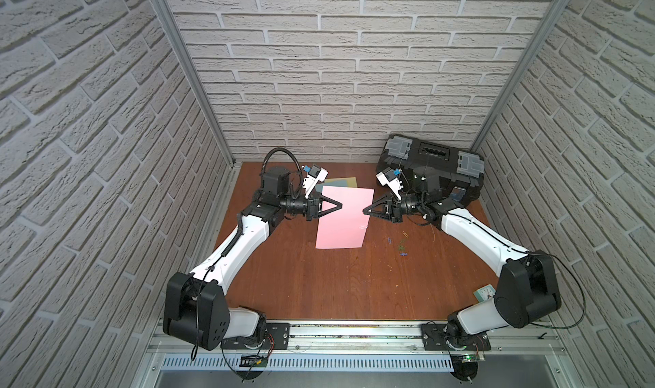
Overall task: Unclip the paperclips from the documents
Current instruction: Remove the paper clip from the document, then place the paper clip at the center of the board.
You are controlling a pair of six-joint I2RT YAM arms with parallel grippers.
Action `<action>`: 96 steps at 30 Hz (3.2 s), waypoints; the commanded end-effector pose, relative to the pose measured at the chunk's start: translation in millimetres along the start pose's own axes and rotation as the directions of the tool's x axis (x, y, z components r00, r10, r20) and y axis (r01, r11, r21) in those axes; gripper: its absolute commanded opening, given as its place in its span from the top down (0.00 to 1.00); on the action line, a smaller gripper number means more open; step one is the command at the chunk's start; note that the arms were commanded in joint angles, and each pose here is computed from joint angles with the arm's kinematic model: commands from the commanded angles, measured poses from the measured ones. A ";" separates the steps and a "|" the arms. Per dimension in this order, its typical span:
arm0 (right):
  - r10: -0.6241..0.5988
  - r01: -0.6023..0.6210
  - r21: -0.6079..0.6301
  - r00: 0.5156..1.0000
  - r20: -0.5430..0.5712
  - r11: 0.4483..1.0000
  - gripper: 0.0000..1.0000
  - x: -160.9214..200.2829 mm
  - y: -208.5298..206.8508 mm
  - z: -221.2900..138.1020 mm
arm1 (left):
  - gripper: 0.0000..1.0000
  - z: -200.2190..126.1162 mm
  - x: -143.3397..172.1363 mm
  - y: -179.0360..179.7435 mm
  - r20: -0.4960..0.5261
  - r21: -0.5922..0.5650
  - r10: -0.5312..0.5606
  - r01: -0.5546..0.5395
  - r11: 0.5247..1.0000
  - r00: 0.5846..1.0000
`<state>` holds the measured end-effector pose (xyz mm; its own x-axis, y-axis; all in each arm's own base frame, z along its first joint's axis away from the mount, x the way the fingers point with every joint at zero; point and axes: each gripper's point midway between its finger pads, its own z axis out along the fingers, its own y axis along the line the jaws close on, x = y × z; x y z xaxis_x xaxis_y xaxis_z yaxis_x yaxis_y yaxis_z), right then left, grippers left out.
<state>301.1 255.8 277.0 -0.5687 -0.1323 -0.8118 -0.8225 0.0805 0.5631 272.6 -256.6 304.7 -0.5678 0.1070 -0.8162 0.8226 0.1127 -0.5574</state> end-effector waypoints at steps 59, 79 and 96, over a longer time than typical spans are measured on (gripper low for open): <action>0.080 -0.074 0.153 0.996 -0.036 0.985 0.92 22.5 -27.9 -18.4 | 1.00 -17.0 -0.5 -0.1 0.018 -0.045 0.045 -0.044 0.998 0.999; 0.610 -0.483 0.766 0.778 0.153 0.425 0.92 181.1 -144.1 -119.3 | 1.00 -15.1 4.5 7.4 0.023 -0.053 0.038 -0.037 0.998 0.999; 0.685 -0.493 0.803 0.713 0.152 0.334 0.89 211.7 -162.9 -123.6 | 1.00 -15.6 10.1 6.1 0.020 -0.058 0.033 -0.032 0.998 0.999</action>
<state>315.0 94.7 31.6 -0.9702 0.1058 -0.2179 -0.0104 0.8805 0.4740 275.0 -241.8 287.4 -0.5825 0.1029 -0.8063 0.8088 0.1728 -0.5622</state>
